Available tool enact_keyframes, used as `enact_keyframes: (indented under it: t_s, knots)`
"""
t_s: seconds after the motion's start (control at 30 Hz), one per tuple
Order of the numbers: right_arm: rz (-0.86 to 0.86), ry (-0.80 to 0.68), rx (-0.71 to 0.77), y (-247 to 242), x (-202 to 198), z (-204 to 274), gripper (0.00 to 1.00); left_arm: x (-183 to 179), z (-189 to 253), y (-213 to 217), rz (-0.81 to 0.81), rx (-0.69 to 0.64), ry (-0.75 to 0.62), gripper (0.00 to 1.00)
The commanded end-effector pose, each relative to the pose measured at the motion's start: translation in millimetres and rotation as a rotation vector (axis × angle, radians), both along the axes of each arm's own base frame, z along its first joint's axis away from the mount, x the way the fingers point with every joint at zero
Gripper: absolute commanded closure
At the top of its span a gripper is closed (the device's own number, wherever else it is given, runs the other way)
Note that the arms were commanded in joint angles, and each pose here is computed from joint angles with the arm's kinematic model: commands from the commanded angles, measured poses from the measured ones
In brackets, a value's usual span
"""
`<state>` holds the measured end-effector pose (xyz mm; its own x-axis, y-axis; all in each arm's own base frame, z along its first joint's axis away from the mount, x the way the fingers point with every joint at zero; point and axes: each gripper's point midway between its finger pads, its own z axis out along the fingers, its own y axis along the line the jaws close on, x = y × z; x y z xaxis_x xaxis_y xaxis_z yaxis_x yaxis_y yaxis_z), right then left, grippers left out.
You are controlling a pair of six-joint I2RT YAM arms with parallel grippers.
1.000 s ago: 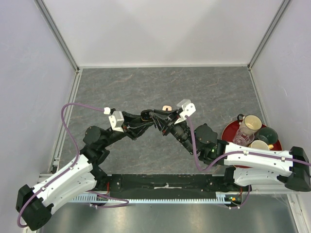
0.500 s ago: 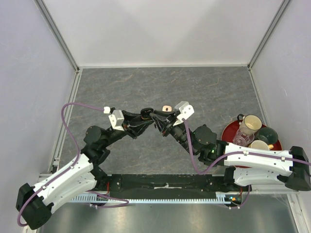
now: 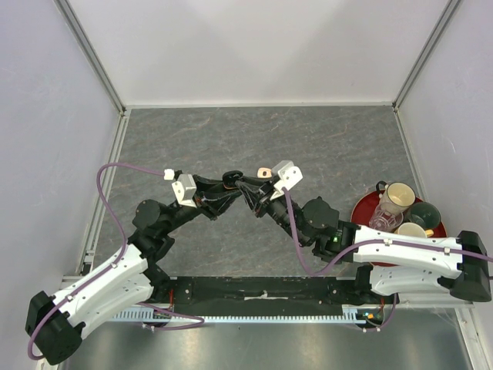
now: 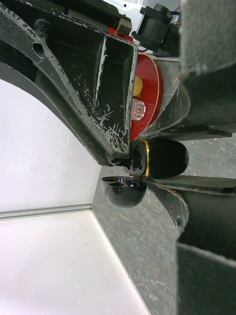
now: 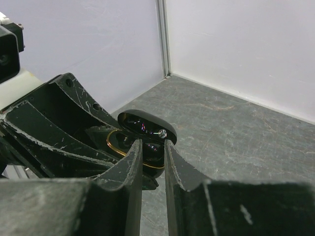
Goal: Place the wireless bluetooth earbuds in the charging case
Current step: Place the earbud in the charging case.
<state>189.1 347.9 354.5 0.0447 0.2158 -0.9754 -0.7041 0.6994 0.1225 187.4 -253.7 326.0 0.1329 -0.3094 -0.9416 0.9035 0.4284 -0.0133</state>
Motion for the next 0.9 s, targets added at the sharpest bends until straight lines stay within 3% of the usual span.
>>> enact_keyframes:
  t_s: [0.0, 0.27, 0.37, 0.53, 0.67, 0.87]
  knots:
    - [0.090, 0.077, -0.081, 19.8, -16.1, -22.5, 0.74, -4.3, 39.8, 8.7, 0.025, -0.092, -0.119, 0.98]
    - [0.089, 0.091, -0.041, 13.4, -17.8, -13.7, 0.48, -4.0, 38.7, 10.9, 0.035, -0.099, -0.116, 0.98]
    - [0.077, 0.097, -0.017, 8.5, -17.3, -9.4, 0.46, -3.6, 37.7, 11.8, 0.040, -0.100, -0.113, 0.98]
    - [0.034, 0.101, 0.035, -3.5, -13.3, 2.4, 0.26, -2.8, 36.1, 11.3, 0.041, -0.098, -0.107, 0.98]
    - [-0.079, 0.118, 0.148, -36.0, -3.0, 21.6, 0.11, -2.8, 34.5, 10.7, 0.038, -0.094, -0.105, 0.98]
    - [-0.107, 0.085, 0.300, -66.4, -4.7, 50.8, 0.02, -3.1, 32.9, 12.9, 0.046, -0.096, -0.101, 0.98]
